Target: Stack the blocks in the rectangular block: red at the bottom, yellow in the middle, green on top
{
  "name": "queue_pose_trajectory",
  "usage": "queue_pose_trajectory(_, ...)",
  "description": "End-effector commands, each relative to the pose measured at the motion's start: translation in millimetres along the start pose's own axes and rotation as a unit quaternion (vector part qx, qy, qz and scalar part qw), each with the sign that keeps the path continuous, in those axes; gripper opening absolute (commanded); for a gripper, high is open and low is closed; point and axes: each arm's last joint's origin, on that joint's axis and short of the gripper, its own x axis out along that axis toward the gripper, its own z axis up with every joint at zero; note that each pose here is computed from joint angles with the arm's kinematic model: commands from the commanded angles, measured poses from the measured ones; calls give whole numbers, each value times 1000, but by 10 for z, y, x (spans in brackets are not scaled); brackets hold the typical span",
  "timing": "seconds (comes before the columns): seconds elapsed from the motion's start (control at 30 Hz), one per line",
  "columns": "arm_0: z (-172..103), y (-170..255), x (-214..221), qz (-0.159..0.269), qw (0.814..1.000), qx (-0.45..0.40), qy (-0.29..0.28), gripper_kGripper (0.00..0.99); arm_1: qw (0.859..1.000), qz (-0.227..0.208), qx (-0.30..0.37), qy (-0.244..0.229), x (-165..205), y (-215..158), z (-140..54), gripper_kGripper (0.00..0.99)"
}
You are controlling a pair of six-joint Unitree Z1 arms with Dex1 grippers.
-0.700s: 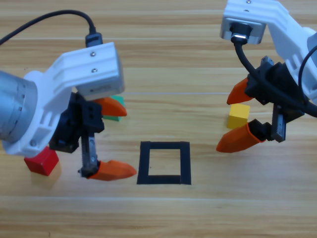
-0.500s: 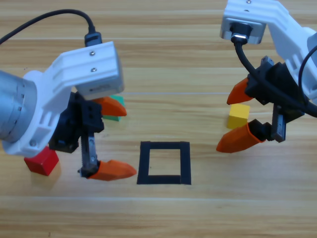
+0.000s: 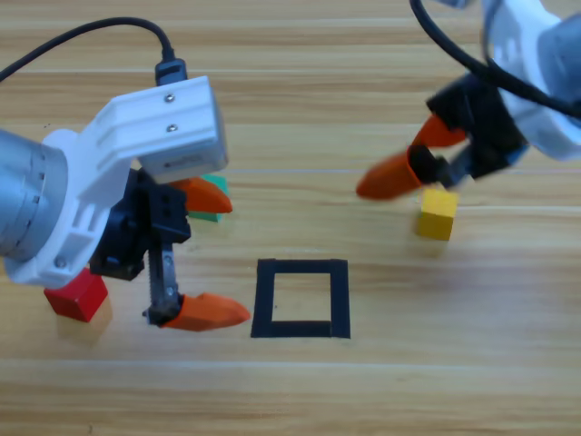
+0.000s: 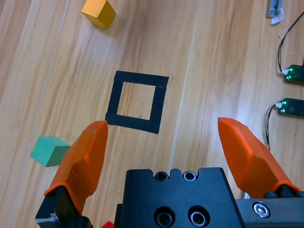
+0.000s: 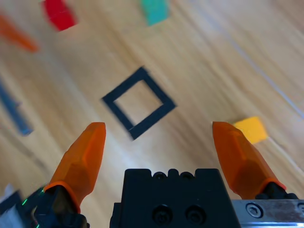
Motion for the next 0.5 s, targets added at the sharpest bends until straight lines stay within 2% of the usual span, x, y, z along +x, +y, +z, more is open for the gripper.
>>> queue_pose_trajectory(0.03,-58,-56,56,-7,1000,-13,13,990,985,-135,98,41,721,-442,-47,980)
queue_pose_trajectory(0.13,-50,-36,52,6,999,-49,16,990,973,-182,133,43,900,-528,-12,982)
queue_pose_trajectory(0.27,5,74,29,78,985,-149,31,985,969,-190,149,55,1084,-573,-41,989)
queue_pose_trajectory(0.37,43,162,-56,147,957,-245,43,963,963,-210,159,56,1112,-597,-58,989)
queue_pose_trajectory(0.5,66,278,-128,211,911,-349,62,962,953,-254,160,51,1113,-629,-66,990)
